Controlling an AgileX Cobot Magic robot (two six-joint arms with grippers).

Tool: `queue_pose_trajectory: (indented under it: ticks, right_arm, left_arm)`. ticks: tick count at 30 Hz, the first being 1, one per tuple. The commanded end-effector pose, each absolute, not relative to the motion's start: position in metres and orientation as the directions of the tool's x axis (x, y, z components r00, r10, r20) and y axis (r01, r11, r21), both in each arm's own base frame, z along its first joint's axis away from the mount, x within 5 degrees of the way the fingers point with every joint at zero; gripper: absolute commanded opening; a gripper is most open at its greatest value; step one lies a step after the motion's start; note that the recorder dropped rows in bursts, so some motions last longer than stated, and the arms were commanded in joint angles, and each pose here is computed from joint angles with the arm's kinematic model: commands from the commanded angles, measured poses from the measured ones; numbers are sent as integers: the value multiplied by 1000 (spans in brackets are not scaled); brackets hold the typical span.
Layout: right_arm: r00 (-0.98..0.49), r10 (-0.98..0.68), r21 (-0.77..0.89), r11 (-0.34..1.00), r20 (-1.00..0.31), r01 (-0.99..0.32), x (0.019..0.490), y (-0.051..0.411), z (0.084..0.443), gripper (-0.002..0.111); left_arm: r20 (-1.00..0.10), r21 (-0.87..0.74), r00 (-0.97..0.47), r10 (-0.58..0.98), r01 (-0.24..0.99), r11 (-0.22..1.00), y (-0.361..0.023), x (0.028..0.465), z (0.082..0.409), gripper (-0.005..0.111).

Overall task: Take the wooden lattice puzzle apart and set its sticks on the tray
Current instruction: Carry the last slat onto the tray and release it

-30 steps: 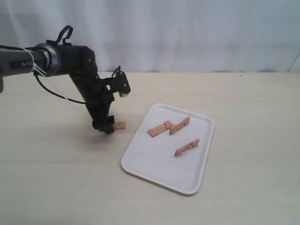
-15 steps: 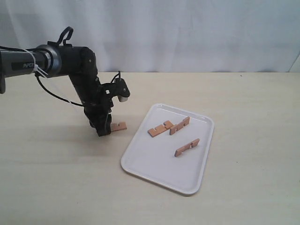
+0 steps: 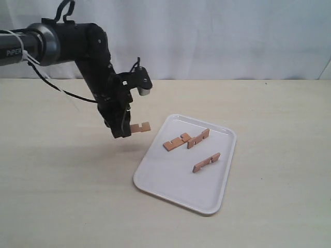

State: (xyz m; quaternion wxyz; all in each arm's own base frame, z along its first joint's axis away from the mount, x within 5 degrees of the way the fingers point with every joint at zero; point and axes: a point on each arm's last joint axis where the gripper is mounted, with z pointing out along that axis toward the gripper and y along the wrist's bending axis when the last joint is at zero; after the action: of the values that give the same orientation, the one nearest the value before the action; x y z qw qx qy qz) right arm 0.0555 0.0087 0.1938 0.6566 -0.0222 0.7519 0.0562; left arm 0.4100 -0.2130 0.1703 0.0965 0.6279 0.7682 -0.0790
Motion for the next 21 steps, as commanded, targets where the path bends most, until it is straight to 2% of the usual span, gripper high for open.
queue_pose_trajectory:
  ticks: [1, 4, 10, 17, 21]
  right_arm:
    - [-138, 39, 54, 993, -990, -109, 55, 9, 193, 5]
    - [-138, 39, 54, 993, -990, -109, 55, 9, 193, 5]
    - [-138, 39, 54, 993, -990, -109, 55, 9, 193, 5]
    - [-138, 39, 54, 993, -990, -109, 55, 9, 193, 5]
    - [-138, 39, 54, 993, -990, -109, 55, 9, 193, 5]
  left_arm:
    - [-247, -44, -108, 963, 994, 100, -258, 378, 174, 0]
    - [-249, -63, -109, 962, 993, 96, -281, 361, 174, 0]
    - [-265, -107, -161, 951, 985, 137, -298, 349, 171, 0]
    - [-230, -134, -223, 947, 971, 196, -304, 353, 138, 0]
    - [-230, -96, -277, 933, 960, 261, -303, 358, 135, 0]
